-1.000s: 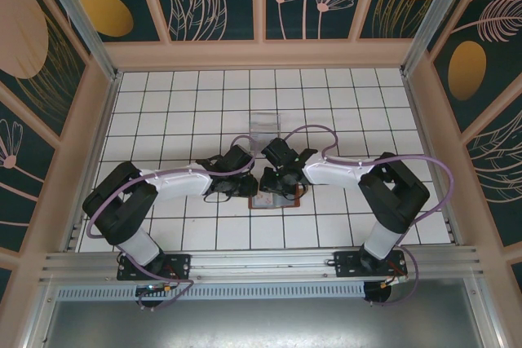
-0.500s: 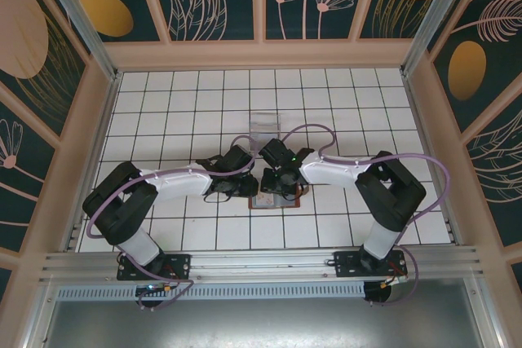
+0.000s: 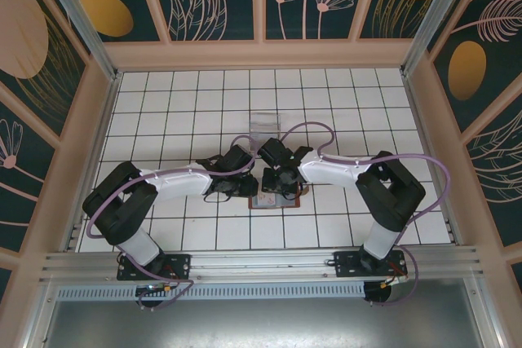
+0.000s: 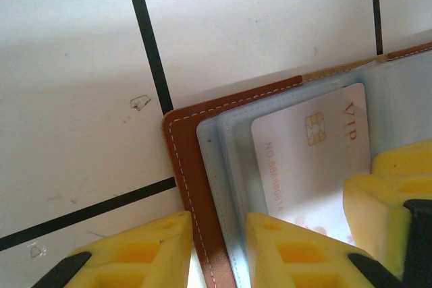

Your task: Take the credit cards out of the card holder

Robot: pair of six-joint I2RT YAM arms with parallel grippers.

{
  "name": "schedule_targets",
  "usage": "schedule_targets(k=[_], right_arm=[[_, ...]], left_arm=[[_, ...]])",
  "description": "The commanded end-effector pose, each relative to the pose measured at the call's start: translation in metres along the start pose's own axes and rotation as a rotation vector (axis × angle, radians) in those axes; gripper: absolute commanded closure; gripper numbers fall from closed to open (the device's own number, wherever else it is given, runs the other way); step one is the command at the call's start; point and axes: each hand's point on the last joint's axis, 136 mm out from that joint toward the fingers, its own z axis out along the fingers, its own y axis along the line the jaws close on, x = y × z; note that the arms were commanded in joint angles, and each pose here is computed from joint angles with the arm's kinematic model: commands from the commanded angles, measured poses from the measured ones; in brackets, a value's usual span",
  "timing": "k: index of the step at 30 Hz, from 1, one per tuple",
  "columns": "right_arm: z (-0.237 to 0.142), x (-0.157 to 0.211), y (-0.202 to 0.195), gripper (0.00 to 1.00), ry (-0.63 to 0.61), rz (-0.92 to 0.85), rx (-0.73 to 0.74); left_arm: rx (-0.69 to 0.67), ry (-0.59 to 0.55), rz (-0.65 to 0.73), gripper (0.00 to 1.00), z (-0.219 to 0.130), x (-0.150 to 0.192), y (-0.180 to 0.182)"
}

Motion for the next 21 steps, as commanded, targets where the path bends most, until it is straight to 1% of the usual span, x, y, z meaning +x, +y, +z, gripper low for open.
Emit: schedule_targets(k=[1, 5, 12, 16, 21], right_arm=[[-0.014, -0.005, 0.002, 0.7, -0.032, 0.002, -0.001], [-0.013, -0.005, 0.0, 0.7, -0.031, 0.008, -0.002], [-0.011, -0.004, -0.003, 0.7, -0.028, 0.02, -0.008], [-0.009, -0.003, -0.005, 0.7, -0.023, 0.024, -0.013], [-0.006, -0.001, -0.004, 0.7, -0.013, 0.022, -0.02]], left_arm=[[0.005, 0.002, -0.002, 0.71, -0.008, -0.003, -0.007], [0.026, -0.004, 0.005, 0.71, -0.009, -0.007, -0.014], [0.026, 0.003, 0.013, 0.71, -0.006, -0.007, -0.016], [0.012, 0.021, 0.016, 0.71, 0.0, -0.003, -0.012], [-0.038, 0.039, 0.016, 0.73, 0.009, 0.005, 0.0]])
